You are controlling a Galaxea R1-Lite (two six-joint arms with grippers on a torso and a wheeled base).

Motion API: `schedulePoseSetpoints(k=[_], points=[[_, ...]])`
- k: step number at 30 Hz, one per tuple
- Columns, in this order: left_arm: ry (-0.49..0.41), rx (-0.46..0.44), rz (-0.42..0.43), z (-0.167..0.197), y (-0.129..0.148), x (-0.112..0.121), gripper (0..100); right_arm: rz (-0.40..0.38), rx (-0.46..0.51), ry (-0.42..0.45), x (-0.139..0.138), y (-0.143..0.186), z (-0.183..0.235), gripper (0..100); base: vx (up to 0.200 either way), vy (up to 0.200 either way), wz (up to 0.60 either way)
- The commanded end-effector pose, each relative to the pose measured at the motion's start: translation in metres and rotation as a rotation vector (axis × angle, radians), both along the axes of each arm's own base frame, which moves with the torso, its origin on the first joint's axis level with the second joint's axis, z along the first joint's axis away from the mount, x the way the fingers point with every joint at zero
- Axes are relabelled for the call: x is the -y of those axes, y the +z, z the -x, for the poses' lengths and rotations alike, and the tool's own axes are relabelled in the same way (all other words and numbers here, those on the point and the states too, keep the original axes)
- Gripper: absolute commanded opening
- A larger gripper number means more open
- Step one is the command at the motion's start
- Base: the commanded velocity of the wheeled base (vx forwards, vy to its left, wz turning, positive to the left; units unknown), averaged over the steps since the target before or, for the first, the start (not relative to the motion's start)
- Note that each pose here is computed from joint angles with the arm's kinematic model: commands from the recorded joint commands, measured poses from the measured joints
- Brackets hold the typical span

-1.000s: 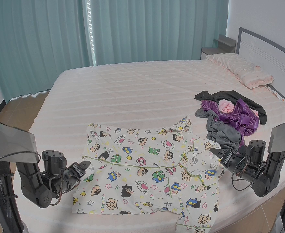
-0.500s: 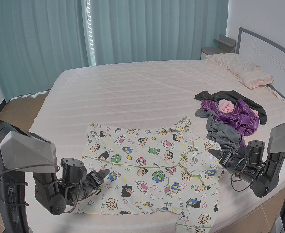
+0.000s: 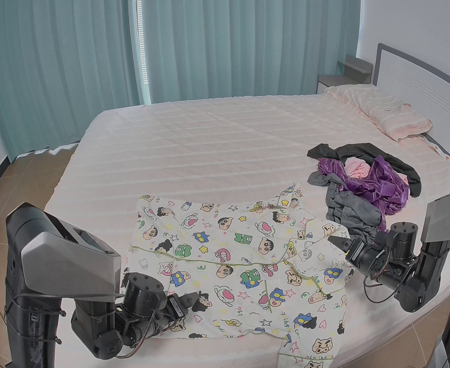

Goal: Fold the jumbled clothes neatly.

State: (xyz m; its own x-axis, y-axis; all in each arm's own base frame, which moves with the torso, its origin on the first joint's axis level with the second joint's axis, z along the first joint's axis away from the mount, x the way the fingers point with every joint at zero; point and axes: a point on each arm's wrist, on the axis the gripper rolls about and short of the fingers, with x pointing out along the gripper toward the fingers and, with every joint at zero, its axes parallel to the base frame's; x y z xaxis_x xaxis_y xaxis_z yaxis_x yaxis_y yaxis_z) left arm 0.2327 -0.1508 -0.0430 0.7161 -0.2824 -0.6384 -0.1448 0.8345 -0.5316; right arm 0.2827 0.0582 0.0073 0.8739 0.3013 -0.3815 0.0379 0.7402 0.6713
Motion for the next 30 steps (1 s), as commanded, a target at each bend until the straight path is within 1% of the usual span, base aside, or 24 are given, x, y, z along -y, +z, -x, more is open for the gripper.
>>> schedulePoseSetpoints(k=[1, 2, 3, 6, 10, 14, 21, 23, 25, 28, 30], points=[[-0.02, -0.008, -0.01, 0.005, -0.003, 0.006, 100, 0.0, -0.001, 0.001, 0.0, 0.0, 0.0, 100, 0.0, 0.0, 0.0], [-0.02, -0.008, -0.01, 0.005, -0.003, 0.006, 100, 0.0, -0.001, 0.001, 0.0, 0.0, 0.0, 100, 0.0, 0.0, 0.0], [-0.003, 0.028, -0.003, 0.004, 0.002, 0.007, 100, -0.001, -0.003, 0.0, 0.0, -0.001, 0.0, 100, 0.0, 0.0, 0.0], [-0.006, 0.056, 0.02, 0.01, 0.009, 0.004, 100, -0.001, -0.003, -0.001, 0.0, -0.001, 0.0, 100, 0.0, 0.0, 0.0], [-0.02, 0.064, 0.047, 0.02, 0.017, 0.006, 100, -0.001, -0.001, -0.001, 0.0, -0.001, 0.0, 100, 0.0, 0.0, 0.0], [-0.015, 0.078, 0.057, 0.02, 0.022, 0.006, 100, 0.0, -0.001, -0.001, 0.0, -0.001, 0.0, 100, 0.0, 0.0, 0.0], [-0.008, 0.125, 0.095, 0.018, 0.038, 0.004, 100, 0.0, -0.001, -0.001, 0.0, -0.001, 0.0, 100, 0.0, 0.0, 0.0], [0.007, 0.15, 0.11, 0.018, 0.047, 0.0, 100, -0.001, -0.001, -0.003, 0.001, -0.001, 0.0, 100, 0.0, 0.0, 0.0], [0.041, 0.158, 0.121, 0.017, 0.053, -0.009, 100, -0.001, -0.001, -0.004, 0.001, -0.001, -0.001, 100, 0.0, 0.0, 0.0], [0.132, 0.149, 0.156, 0.011, 0.057, -0.027, 100, -0.001, -0.001, -0.004, 0.001, -0.001, -0.001, 100, 0.0, 0.0, 0.0], [0.188, 0.132, 0.174, 0.007, 0.055, -0.037, 100, -0.001, -0.004, -0.004, 0.001, -0.001, 0.0, 100, 0.0, 0.0, 0.0]])
